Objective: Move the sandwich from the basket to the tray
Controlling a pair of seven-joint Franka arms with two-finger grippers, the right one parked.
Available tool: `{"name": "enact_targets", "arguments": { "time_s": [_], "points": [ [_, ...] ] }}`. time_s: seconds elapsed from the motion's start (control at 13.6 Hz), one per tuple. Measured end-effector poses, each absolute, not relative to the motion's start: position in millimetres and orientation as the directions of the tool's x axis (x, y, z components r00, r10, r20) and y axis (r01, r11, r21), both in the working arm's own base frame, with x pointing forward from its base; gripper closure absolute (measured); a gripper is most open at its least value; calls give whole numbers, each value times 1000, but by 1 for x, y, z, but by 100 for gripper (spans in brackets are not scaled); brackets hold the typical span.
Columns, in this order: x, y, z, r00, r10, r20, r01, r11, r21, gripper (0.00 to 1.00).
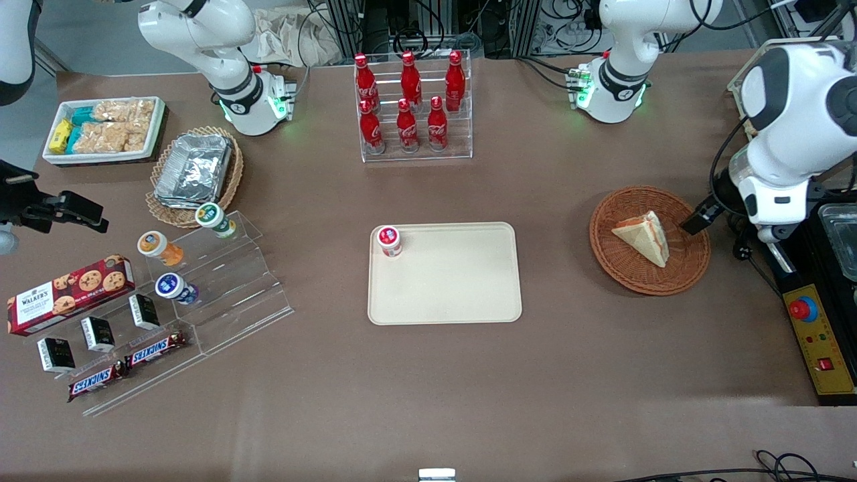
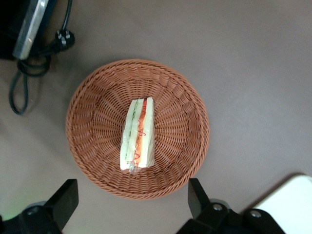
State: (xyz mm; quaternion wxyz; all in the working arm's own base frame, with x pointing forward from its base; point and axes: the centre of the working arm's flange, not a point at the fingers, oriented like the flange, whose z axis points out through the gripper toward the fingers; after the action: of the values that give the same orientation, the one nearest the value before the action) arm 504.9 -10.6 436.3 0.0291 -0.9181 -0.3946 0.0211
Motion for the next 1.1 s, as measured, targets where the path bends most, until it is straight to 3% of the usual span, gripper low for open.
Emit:
{"name": "enact_targets", "arguments": {
  "time_s": [1.1],
  "points": [
    [447,-5,302,653,757,-8,756,-653,-46,0]
  ]
}}
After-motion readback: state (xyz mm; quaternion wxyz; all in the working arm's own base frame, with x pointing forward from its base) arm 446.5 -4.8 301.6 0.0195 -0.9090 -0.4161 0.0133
